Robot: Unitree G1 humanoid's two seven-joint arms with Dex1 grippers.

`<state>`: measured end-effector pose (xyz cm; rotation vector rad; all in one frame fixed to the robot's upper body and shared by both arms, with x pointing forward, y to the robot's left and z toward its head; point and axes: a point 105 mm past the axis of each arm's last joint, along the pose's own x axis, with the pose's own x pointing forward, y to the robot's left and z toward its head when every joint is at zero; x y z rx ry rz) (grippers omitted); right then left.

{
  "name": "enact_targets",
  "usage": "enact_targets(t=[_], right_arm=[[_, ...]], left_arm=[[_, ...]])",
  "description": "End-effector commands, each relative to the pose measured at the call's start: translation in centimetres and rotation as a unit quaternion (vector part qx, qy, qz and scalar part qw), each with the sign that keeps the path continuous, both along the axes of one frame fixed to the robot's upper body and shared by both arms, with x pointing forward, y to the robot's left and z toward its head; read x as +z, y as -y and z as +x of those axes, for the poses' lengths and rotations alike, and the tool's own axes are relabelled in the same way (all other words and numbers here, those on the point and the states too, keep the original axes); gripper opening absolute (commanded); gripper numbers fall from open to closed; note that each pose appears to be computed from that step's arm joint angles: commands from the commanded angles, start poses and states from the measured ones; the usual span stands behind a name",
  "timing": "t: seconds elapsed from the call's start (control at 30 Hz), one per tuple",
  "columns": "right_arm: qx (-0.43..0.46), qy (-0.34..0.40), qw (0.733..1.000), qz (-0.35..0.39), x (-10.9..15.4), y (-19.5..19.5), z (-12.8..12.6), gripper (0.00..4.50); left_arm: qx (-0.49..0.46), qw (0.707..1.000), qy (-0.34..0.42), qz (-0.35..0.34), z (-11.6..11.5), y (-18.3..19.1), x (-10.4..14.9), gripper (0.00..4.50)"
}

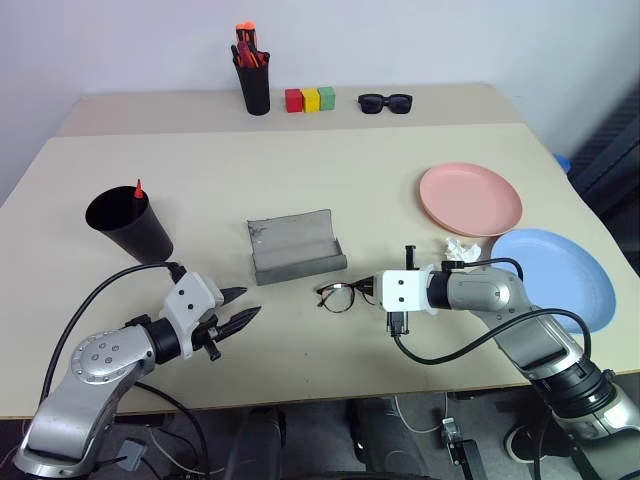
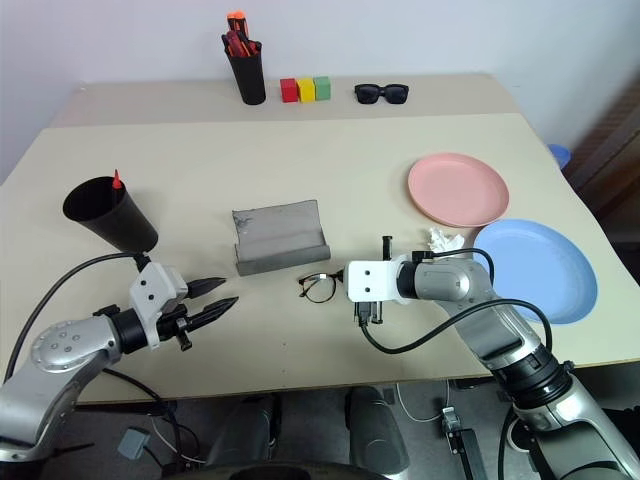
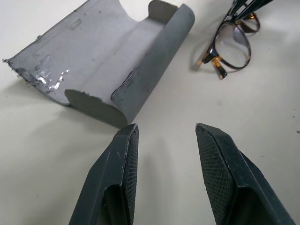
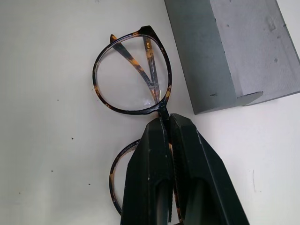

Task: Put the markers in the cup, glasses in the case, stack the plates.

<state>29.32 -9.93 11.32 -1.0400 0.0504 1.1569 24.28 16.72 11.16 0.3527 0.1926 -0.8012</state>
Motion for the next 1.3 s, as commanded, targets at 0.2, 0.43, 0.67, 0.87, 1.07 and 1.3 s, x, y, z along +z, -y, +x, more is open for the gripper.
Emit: enact_targets(t=[0.2, 0.43, 0.67, 0.87, 1.07, 1.3], right_arm=[[0.052, 0.052, 0.993, 0.096, 8.4, -3.4, -0.1, 0.05], [0.097, 0.077, 0.985, 0.124, 9.7, -8.8, 2.7, 0.05], [0.099, 0.074, 0.99, 0.062, 6.0, -10.6, 6.4, 0.05], [0.09, 0.033, 0.995, 0.04, 3.9, -8.9, 5.8, 0.05], [0.082, 0.018, 0.995, 0.057, 4.4, -9.3, 5.1, 1.02], [0.049, 0.061, 0.992, 0.104, 7.8, -8.8, 5.5, 3.03]], left_arm=[[0.041, 0.999, 0.025, -0.001, 0.5, -2.0, 0.6, 1.94], [0.06, 0.998, 0.029, 0.004, 1.0, -3.4, 0.8, 1.94], [0.068, 0.997, 0.038, 0.008, 0.8, -3.6, 1.2, 1.94], [0.072, 0.997, 0.037, 0.006, 0.2, -3.4, 1.3, 1.94], [0.071, 0.996, 0.051, -0.022, 1.1, -3.1, 2.4, 1.69], [0.06, 0.993, 0.082, -0.066, 5.1, -1.4, 5.4, 0.05]])
